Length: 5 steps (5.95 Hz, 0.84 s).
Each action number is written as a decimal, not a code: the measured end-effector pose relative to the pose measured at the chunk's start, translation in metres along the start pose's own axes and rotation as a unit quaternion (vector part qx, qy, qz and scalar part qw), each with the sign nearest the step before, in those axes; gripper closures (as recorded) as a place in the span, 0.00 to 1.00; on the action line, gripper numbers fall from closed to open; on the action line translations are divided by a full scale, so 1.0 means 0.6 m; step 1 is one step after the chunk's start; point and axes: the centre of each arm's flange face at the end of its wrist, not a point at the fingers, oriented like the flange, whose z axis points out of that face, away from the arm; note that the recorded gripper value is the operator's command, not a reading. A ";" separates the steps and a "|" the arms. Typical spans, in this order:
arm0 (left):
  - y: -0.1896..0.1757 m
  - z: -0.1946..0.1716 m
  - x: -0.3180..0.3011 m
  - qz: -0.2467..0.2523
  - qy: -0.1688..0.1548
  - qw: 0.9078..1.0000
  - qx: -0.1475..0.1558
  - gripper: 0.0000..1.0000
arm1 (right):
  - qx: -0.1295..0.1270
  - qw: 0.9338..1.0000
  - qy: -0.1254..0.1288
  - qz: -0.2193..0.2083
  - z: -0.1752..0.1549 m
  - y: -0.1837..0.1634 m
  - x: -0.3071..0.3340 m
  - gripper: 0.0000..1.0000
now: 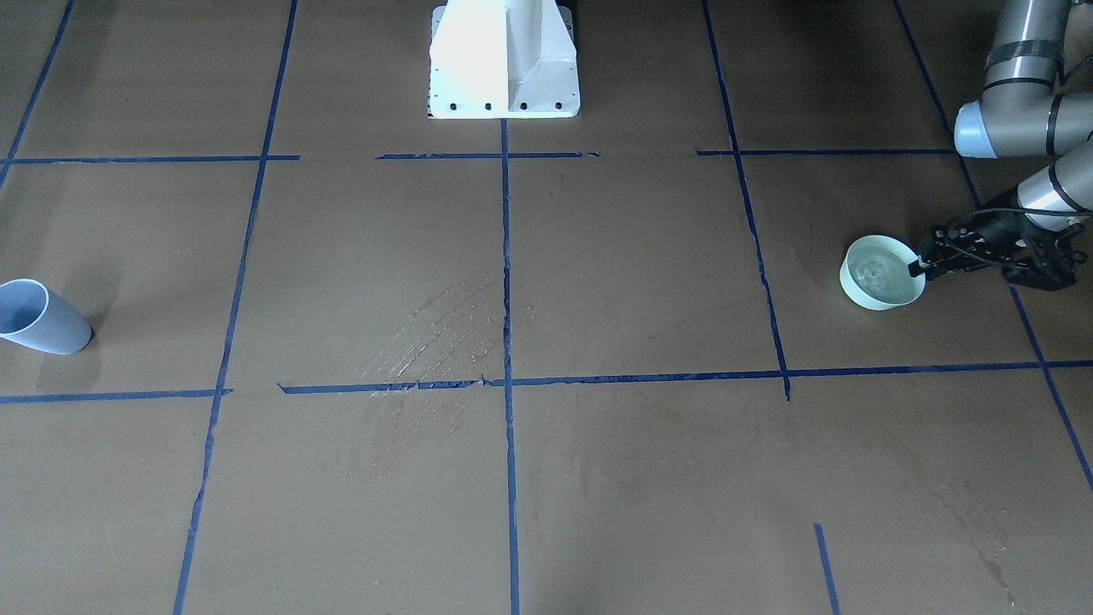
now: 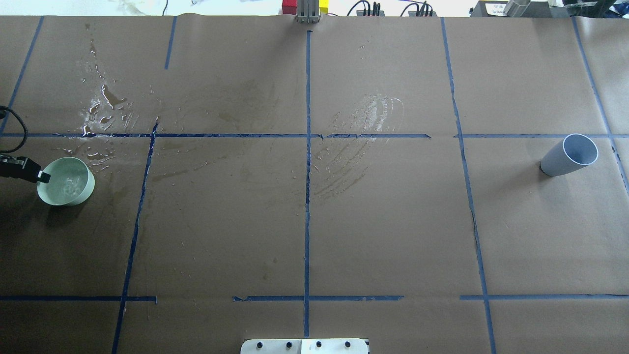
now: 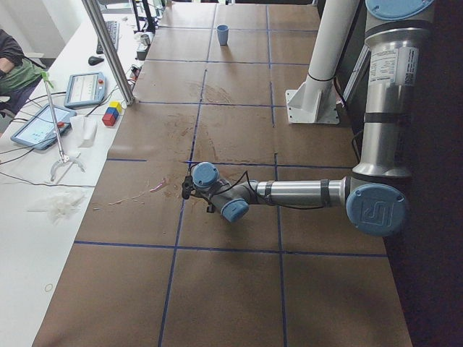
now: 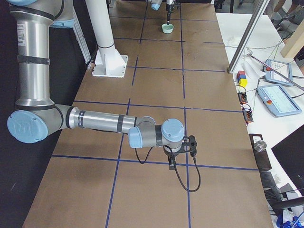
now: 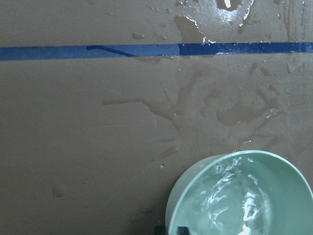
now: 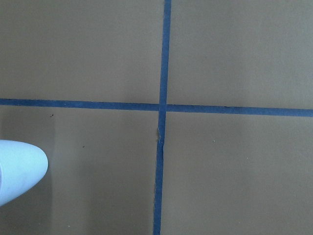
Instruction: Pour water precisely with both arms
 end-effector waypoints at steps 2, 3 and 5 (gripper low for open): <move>-0.015 -0.029 -0.006 -0.002 0.000 1.000 0.020 0.00 | -0.001 1.000 -0.001 0.000 0.001 0.000 -0.001 0.00; -0.025 -0.059 -0.018 -0.002 -0.001 0.999 0.039 0.00 | -0.001 1.000 -0.002 -0.001 0.001 0.001 -0.001 0.00; -0.037 -0.106 -0.062 0.033 -0.025 0.998 0.053 0.00 | 0.000 1.000 -0.002 -0.002 0.002 0.001 -0.001 0.00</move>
